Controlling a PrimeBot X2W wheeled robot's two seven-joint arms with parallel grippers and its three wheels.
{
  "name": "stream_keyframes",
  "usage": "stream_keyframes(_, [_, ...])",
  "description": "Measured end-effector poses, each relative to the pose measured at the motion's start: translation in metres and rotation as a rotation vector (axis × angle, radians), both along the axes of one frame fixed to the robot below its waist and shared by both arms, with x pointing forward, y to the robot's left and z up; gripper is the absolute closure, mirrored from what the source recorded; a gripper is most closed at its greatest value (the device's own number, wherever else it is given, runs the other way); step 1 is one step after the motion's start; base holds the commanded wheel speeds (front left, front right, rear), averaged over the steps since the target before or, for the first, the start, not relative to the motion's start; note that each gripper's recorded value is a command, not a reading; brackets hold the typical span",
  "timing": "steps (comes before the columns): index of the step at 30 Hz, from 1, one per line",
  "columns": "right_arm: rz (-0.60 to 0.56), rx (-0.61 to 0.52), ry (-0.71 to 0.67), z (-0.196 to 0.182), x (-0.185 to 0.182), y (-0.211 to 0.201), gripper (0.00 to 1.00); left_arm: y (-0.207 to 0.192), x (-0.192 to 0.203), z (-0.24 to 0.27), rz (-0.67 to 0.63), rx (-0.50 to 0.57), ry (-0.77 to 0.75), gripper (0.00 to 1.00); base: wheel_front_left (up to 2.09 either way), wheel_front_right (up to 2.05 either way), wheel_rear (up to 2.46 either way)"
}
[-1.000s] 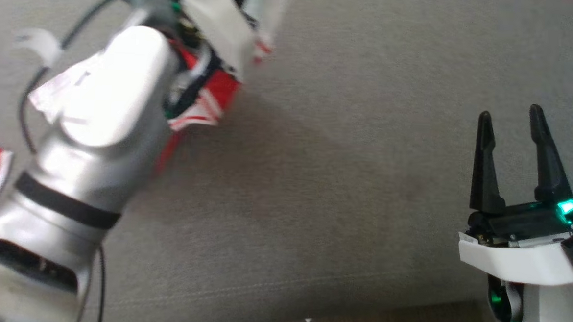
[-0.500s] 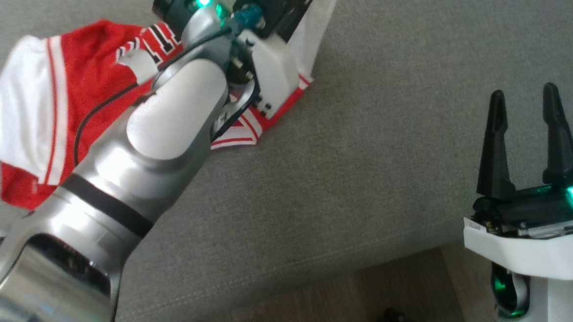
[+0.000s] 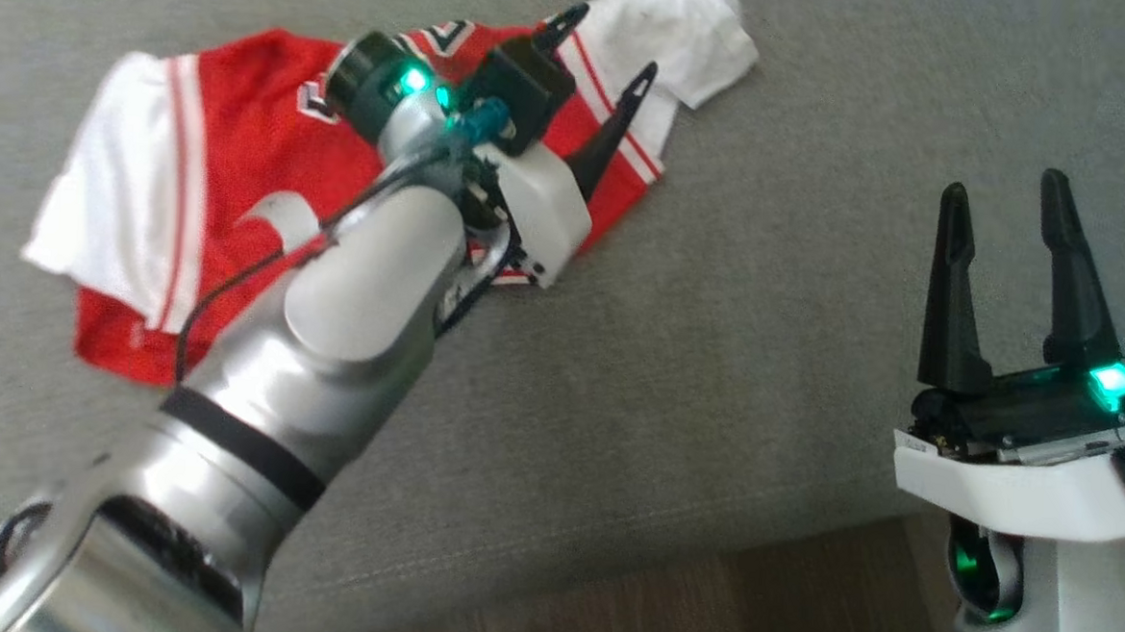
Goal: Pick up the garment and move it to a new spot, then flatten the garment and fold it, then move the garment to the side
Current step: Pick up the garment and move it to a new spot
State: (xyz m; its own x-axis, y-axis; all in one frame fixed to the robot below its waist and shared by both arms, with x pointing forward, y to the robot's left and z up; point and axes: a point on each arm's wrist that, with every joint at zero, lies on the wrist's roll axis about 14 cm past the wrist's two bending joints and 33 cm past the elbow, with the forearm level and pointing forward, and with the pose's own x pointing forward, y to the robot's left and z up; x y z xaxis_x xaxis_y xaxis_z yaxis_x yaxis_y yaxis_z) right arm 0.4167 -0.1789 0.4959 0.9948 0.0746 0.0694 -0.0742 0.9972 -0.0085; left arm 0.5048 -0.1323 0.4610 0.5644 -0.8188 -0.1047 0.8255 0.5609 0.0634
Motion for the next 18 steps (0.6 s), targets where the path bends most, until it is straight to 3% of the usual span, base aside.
stream_keyframes(8, [0.091,0.011,-0.048,0.017,-0.005,0.031,0.00,0.049,-0.026,0.025,0.167,-0.098,0.025,0.00,0.00,0.00,0.00])
stream_keyframes(18, [0.163,0.022,-0.072,0.030,-0.038,0.057,0.00,0.168,-0.073,0.058,0.586,-0.277,0.016,0.00,0.00,0.00,0.00])
